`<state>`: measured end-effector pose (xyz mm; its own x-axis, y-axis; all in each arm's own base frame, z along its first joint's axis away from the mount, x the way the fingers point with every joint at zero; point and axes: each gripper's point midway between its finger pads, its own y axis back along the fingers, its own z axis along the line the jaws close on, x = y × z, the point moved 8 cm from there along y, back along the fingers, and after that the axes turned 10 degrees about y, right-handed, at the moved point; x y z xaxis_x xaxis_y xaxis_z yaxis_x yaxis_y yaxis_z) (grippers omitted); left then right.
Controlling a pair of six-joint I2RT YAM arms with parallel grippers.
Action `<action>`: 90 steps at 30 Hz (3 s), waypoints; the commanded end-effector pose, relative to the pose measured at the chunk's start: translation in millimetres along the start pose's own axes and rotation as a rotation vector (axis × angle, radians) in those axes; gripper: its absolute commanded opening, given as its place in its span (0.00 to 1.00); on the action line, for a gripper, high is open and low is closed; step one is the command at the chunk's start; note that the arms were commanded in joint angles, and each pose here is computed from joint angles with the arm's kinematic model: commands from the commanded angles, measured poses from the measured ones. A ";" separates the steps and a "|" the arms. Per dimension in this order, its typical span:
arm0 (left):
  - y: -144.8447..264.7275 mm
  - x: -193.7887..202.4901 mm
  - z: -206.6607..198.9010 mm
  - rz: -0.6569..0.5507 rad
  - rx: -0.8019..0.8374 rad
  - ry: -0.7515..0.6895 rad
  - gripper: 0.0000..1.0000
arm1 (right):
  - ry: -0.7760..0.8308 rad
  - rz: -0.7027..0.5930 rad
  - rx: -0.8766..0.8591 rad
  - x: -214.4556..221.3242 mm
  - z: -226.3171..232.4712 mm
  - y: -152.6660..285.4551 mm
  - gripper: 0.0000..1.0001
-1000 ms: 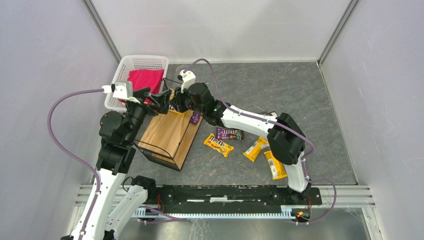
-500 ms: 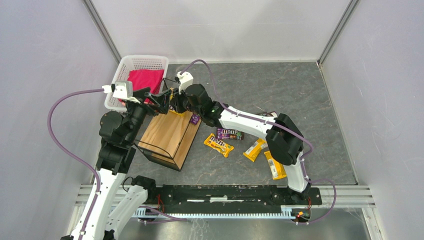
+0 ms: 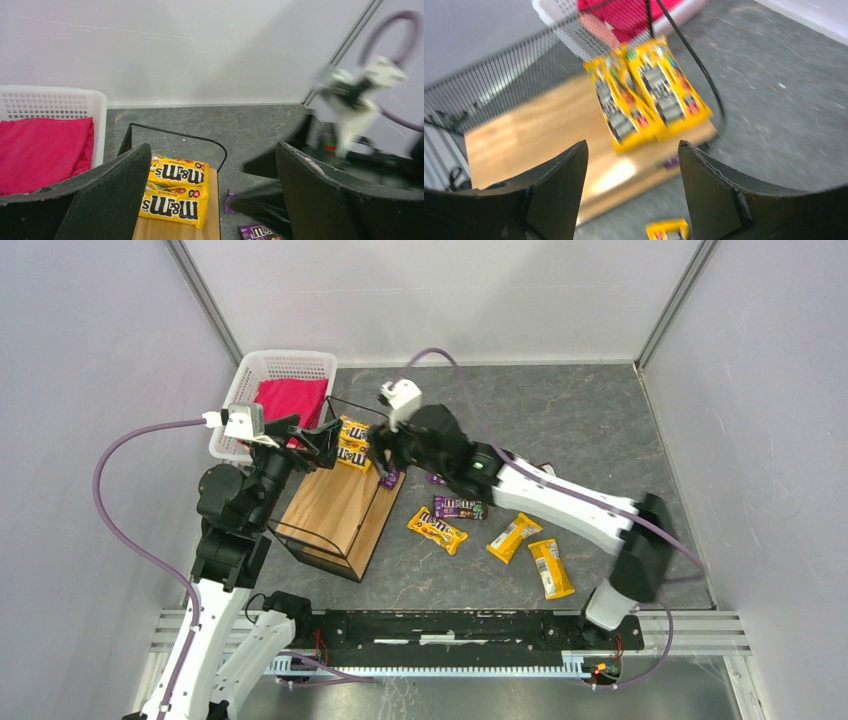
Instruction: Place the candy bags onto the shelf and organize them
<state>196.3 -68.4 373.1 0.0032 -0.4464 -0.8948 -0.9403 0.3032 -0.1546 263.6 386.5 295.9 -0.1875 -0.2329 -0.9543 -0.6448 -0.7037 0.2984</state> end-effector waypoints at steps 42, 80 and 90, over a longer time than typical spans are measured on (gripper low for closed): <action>-1.2 -5.9 -0.8 -0.030 0.015 -0.040 1.00 | 0.987 1.014 0.481 277.9 3.2 158.2 0.59; -10.6 3.5 4.1 0.010 -0.002 -0.031 1.00 | -0.054 0.047 -0.009 72.7 18.2 189.0 0.00; -6.2 -1.2 4.8 -0.019 -0.022 -0.032 1.00 | -0.484 -0.340 -0.283 -20.3 32.8 152.5 0.00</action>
<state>205.9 -70.9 365.8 -0.0299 -0.4385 -0.8982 -0.9455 0.3038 -0.1169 143.8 268.7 318.0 -0.3112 0.0768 -0.9472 -0.6328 -0.7604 0.1463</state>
